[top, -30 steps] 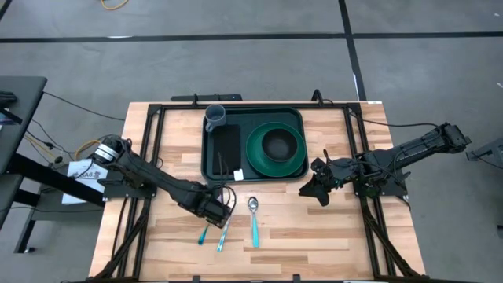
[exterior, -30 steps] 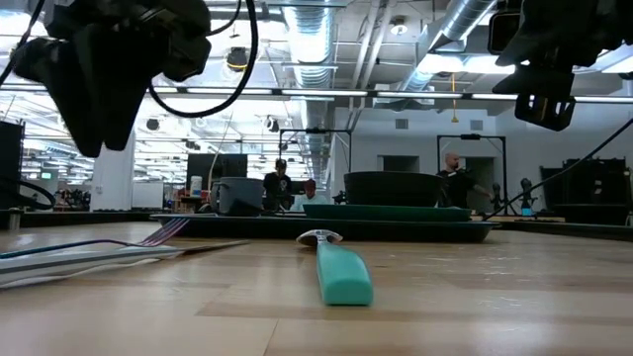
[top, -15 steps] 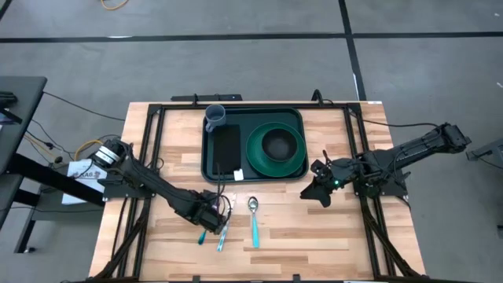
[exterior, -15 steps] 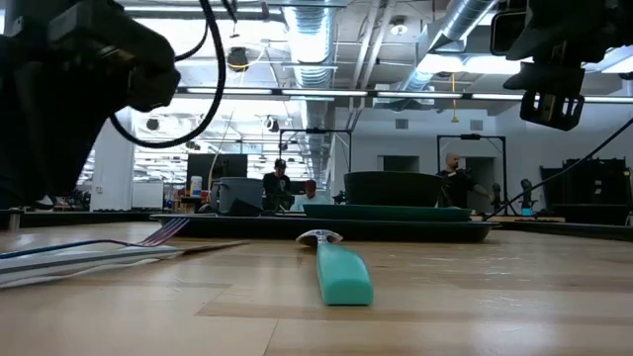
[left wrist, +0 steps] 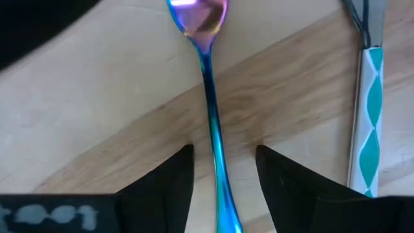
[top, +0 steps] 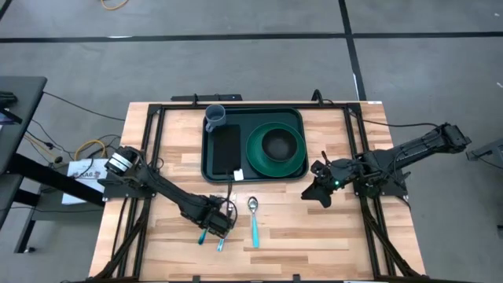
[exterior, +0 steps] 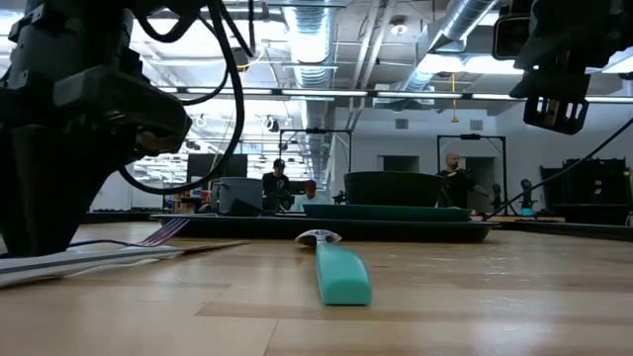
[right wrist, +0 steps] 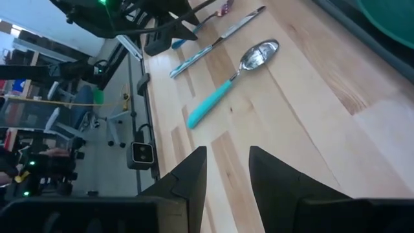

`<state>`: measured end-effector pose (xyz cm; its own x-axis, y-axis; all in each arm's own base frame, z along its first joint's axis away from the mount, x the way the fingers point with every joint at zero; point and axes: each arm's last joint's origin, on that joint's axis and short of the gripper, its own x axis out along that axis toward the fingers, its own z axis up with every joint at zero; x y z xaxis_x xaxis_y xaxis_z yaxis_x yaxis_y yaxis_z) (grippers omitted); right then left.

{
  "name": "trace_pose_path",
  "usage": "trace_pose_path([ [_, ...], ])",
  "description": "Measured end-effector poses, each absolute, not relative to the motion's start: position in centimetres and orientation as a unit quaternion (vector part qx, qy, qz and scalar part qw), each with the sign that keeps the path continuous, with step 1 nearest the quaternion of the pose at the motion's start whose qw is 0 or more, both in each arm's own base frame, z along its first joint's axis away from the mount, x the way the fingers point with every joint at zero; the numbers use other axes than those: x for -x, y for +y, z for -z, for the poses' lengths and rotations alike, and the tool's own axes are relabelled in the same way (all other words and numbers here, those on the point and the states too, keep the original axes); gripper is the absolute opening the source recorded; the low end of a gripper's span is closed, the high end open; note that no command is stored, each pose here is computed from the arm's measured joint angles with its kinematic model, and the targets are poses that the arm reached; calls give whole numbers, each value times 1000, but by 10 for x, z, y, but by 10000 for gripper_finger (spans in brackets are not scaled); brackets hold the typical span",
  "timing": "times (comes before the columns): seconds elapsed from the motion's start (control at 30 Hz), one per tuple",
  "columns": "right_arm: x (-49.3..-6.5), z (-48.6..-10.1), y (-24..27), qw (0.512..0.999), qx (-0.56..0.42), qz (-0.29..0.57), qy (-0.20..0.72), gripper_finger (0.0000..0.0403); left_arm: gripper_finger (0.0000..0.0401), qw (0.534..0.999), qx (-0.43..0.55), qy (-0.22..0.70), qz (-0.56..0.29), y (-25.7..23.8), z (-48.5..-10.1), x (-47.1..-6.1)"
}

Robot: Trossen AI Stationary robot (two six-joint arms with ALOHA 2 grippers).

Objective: Set up tray
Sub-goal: Put the blue fork on the black napkin

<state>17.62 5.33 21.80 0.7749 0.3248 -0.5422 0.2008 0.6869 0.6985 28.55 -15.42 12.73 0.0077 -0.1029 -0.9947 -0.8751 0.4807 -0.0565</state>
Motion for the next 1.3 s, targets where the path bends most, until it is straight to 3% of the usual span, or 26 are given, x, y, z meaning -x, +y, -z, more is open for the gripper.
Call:
trace_pose_path([
  [0.23, -176, -218, 54, 857, -392, -39, 332, 108, 139, 599, 384, 617, -336, -152, -129, -284],
  [0.83, -176, -219, 54, 859, -389, -41, 332, 108, 8, 593, 395, 618, -333, -153, -129, -284],
  [1.3, -176, -219, 54, 860, -380, -51, 335, 108, 1, 600, 413, 577, -369, -159, -148, -300],
])
